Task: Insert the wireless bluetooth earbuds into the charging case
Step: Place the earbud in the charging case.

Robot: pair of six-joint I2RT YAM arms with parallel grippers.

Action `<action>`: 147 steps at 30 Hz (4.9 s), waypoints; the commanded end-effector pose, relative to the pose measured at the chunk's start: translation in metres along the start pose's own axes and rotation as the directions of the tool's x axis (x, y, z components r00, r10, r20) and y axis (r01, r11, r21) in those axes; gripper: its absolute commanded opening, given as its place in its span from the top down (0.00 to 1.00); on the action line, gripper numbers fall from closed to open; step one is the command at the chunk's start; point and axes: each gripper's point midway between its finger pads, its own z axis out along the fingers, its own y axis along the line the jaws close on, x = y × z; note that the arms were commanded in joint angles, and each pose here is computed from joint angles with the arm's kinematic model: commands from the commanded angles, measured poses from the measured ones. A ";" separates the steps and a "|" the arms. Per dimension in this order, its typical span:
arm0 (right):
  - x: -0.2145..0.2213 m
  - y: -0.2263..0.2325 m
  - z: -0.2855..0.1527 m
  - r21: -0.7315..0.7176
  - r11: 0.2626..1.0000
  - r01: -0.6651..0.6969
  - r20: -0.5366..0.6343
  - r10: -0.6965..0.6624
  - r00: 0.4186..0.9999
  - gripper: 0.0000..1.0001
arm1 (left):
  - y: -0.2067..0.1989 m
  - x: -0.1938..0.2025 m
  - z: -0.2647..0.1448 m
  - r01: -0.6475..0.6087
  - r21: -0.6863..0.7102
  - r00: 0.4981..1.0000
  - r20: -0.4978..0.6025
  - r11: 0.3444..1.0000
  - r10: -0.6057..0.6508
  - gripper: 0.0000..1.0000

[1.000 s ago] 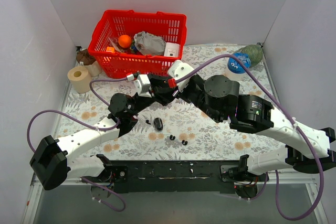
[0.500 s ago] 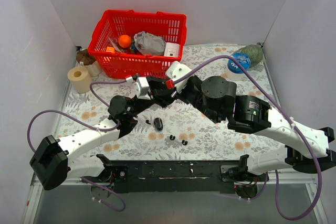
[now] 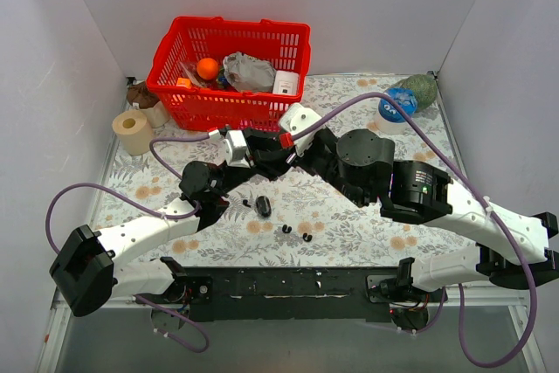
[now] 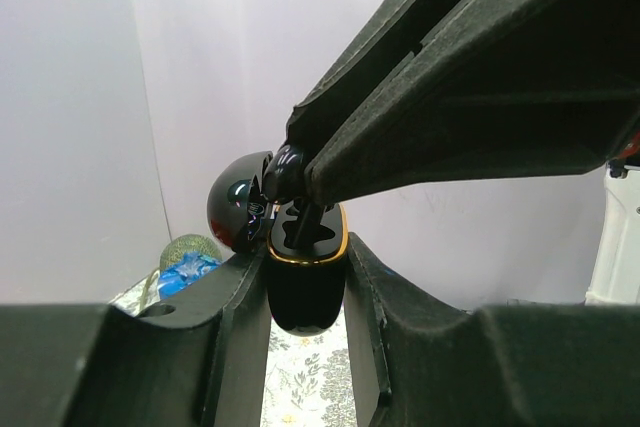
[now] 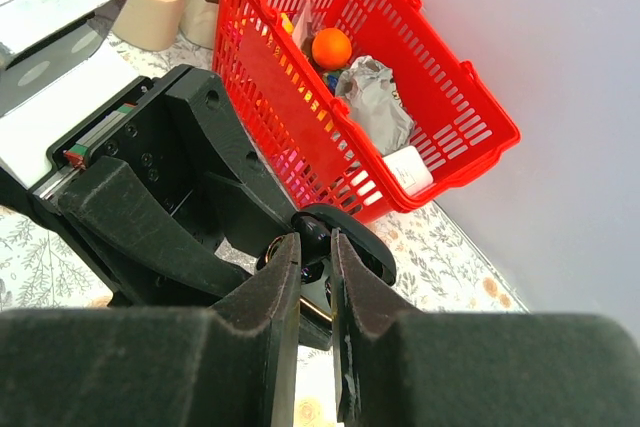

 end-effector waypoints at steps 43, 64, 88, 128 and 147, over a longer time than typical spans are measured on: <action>-0.025 0.007 0.009 -0.030 0.999 -0.037 0.047 0.038 0.998 0.69 | 0.001 -0.017 -0.003 -0.006 -0.016 0.998 0.058 1.000 0.007 1.00; -0.067 -0.043 -0.023 0.073 0.975 -0.212 0.206 0.193 0.959 0.37 | 0.004 -0.010 -0.009 0.013 -0.042 0.999 0.044 0.999 -0.011 1.00; -0.013 -0.007 0.002 0.093 0.929 -0.358 0.054 0.354 0.934 0.06 | 0.017 -0.004 -0.011 0.032 -0.119 0.999 0.006 0.992 -0.031 1.00; 0.025 -0.038 -0.002 0.262 0.889 -0.375 -0.009 0.391 0.920 0.07 | 0.012 -0.023 -0.013 0.003 -0.106 0.999 0.036 0.994 0.001 1.00; 0.019 -0.043 -0.012 0.226 0.897 -0.380 0.021 0.386 0.922 0.07 | 0.010 -0.032 -0.014 -0.008 -0.098 0.997 0.075 0.995 0.015 1.00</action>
